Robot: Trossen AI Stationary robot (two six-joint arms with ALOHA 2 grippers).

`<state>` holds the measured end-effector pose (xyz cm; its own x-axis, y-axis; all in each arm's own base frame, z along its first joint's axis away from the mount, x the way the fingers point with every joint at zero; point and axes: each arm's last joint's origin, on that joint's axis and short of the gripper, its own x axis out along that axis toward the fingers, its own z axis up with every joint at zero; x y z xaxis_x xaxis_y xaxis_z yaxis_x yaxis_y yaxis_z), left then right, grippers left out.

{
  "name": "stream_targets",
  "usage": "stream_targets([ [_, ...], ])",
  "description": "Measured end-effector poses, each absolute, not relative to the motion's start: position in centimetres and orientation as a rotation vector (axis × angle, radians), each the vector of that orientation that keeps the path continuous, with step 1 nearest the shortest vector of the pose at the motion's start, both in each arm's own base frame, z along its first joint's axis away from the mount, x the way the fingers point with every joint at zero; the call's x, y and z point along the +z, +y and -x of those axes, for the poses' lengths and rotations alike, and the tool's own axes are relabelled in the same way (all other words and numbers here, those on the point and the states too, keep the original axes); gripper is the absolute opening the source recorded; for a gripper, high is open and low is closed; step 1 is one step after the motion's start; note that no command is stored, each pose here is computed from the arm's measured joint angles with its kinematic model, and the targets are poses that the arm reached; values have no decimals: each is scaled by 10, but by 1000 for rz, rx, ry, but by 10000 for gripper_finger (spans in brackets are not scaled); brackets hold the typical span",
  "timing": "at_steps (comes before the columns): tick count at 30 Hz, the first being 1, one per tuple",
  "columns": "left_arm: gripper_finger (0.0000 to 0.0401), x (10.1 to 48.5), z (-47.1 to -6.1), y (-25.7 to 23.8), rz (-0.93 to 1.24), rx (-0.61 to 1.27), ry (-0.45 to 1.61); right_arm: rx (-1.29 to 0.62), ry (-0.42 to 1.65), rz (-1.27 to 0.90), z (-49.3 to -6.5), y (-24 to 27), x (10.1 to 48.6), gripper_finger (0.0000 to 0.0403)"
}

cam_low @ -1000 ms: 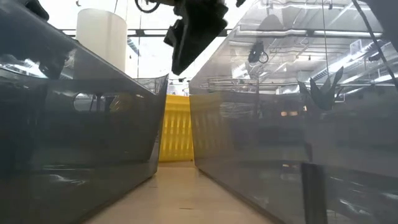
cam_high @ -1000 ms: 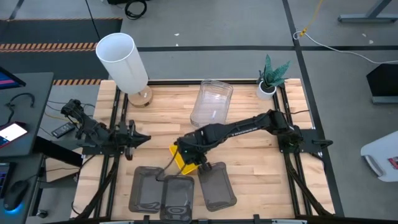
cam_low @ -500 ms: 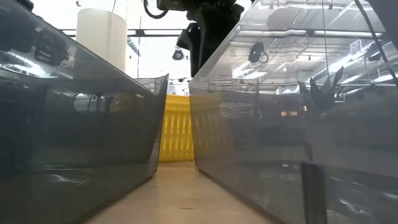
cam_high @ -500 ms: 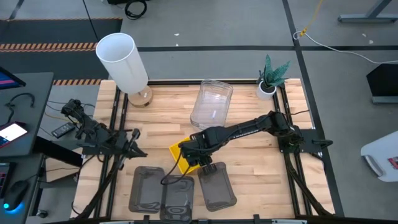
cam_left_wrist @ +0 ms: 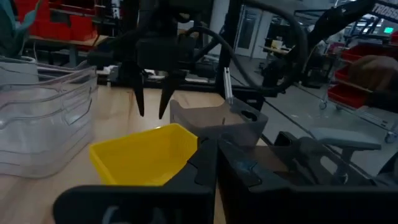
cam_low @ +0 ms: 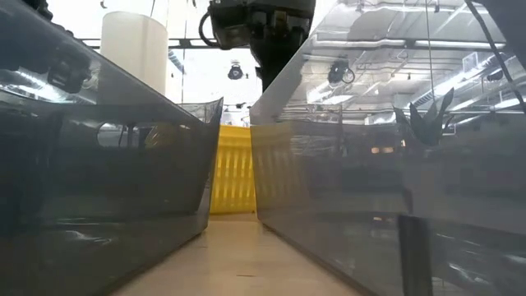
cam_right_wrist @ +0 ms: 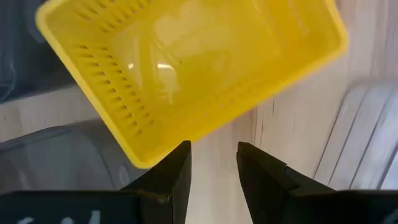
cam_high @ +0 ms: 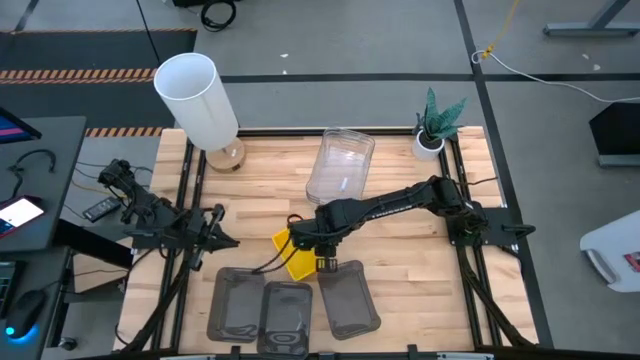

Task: Stack baskets by color
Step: Stack the yellow bin on top of the yellow bin

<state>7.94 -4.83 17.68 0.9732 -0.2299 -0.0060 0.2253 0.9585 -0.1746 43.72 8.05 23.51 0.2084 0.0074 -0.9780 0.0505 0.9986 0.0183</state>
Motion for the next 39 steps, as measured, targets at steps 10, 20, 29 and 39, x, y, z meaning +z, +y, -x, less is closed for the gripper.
stream_targets([
  [10, 19, 177, -79, -48, 194, -230, 28, -29, 1304, 59, -440, 91, 236, 134],
  [20, 13, 177, -79, -48, 194, -215, 27, -201, 1359, -1, -435, 79, 224, 134],
  [29, 20, 177, -80, -47, 221, -184, 26, -179, 1459, 76, -425, 80, 233, 134],
  [39, 10, 177, -80, -47, 221, -177, 24, -120, 1457, 121, -426, 80, 215, 134],
])
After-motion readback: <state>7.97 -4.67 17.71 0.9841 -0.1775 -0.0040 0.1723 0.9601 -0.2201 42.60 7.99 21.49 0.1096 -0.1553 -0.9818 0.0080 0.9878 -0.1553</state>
